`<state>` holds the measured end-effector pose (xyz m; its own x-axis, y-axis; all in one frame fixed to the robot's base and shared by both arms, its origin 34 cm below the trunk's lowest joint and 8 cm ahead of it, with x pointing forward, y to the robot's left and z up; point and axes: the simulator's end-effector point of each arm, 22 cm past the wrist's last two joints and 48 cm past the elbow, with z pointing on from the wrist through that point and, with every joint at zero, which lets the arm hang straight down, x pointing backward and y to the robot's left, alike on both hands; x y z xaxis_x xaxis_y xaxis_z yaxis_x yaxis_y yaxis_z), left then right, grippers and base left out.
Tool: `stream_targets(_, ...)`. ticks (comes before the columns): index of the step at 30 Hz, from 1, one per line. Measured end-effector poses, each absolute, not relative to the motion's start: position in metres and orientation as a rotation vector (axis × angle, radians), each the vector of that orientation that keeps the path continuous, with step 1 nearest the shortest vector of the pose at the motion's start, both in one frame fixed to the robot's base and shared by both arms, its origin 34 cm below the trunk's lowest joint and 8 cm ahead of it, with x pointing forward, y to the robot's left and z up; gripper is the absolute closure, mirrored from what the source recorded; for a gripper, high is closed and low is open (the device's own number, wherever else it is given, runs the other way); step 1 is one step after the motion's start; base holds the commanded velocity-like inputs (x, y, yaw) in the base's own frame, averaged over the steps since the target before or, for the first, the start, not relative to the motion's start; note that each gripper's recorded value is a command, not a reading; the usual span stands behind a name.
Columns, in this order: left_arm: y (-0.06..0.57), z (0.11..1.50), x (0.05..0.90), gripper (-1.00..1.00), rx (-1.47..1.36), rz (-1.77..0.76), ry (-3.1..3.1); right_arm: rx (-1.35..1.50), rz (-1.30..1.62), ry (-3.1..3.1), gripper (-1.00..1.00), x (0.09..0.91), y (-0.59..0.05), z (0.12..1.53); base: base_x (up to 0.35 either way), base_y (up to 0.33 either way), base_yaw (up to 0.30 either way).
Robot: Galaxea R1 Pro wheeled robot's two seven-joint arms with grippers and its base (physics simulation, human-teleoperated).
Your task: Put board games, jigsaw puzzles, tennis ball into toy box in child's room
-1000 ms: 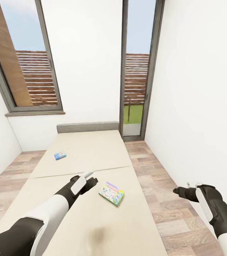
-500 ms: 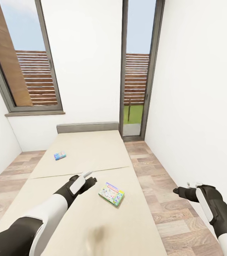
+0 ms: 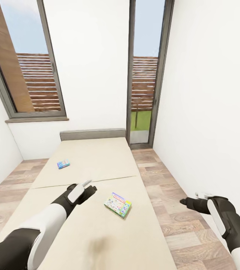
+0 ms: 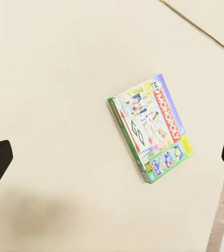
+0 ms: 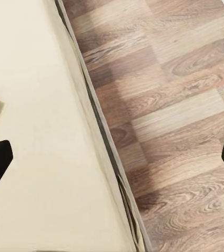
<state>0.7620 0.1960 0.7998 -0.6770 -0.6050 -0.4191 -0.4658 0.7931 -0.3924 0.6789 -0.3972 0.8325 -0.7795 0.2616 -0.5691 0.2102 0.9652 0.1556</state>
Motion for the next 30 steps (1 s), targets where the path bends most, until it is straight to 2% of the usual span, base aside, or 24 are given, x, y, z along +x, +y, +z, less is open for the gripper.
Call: stream_targets(30,0.263,0.780,0.761,-1.00,-0.861,-0.232,2.419,0.291,0.200,2.562,-1.00,0.670,-0.377,0.838,0.000,0.000,0.000)
